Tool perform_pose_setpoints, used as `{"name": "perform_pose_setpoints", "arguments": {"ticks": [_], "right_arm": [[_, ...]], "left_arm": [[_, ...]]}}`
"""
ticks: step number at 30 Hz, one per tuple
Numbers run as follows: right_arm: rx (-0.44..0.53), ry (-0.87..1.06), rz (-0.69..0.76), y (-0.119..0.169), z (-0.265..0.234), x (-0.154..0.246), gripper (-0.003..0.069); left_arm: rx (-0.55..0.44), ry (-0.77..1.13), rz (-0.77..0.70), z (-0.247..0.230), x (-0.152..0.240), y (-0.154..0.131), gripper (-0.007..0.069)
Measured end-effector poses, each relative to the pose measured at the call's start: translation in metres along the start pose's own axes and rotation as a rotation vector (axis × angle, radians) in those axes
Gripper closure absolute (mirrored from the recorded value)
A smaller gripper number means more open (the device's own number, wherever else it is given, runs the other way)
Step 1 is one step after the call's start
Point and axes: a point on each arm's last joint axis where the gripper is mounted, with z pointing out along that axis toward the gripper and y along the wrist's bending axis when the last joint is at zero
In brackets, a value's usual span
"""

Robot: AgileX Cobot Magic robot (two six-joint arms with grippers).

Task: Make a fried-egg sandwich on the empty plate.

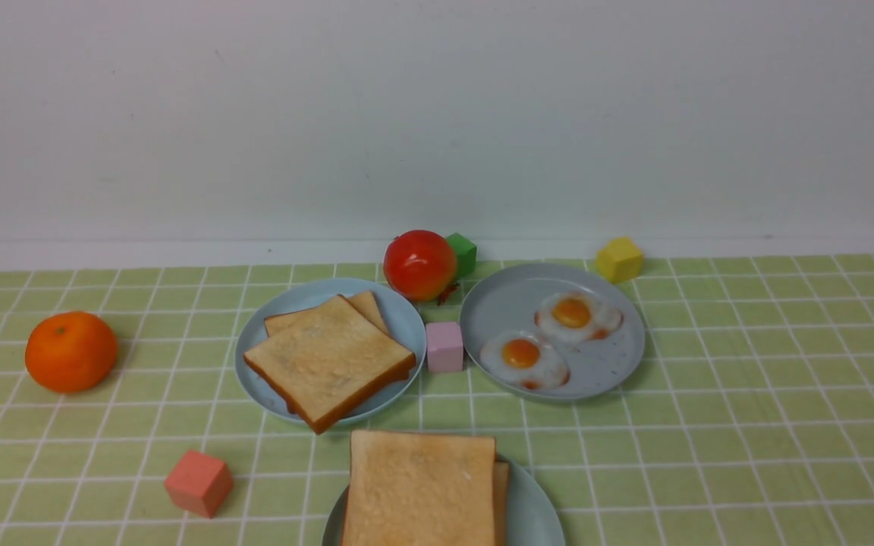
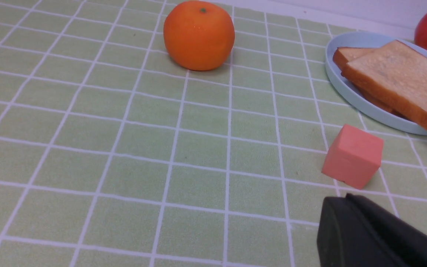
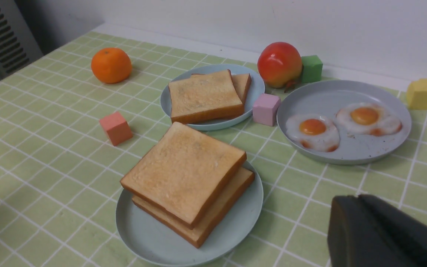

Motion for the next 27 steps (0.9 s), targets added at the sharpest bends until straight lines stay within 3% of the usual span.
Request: {"name": "perform_pose_setpoints", "arguments": {"ticks": [3,6,11,16,27], "right_arm": [[0.006,0.018,0.004,-0.002,0.003,0.012,0.0617],[0.074,0.018,-0.004,-0.009,0.006,0.039,0.0613],[0.258,-0.114,-0.01,-0.025,0.008,0.066,0.0607],[0.398,-0.098,0.144,-0.037,0.013,0.105,0.0606],[0.434,-0.043,0.216,-0.038,0.012,0.111,0.0596]], "left_arm": [[0.0,-0.001,0.0,0.0,0.0,0.0,0.0621],[0.0,-0.001,0.0,0.0,0.0,0.0,0.0617],[-0.002,-0.001,-0.001,0.0,0.0,0.0,0.061],[-0.003,-0.002,-0.001,0.0,0.0,0.0,0.0606],[-0.002,-0.005,-0.001,0.0,0.0,0.0,0.0596]]}}
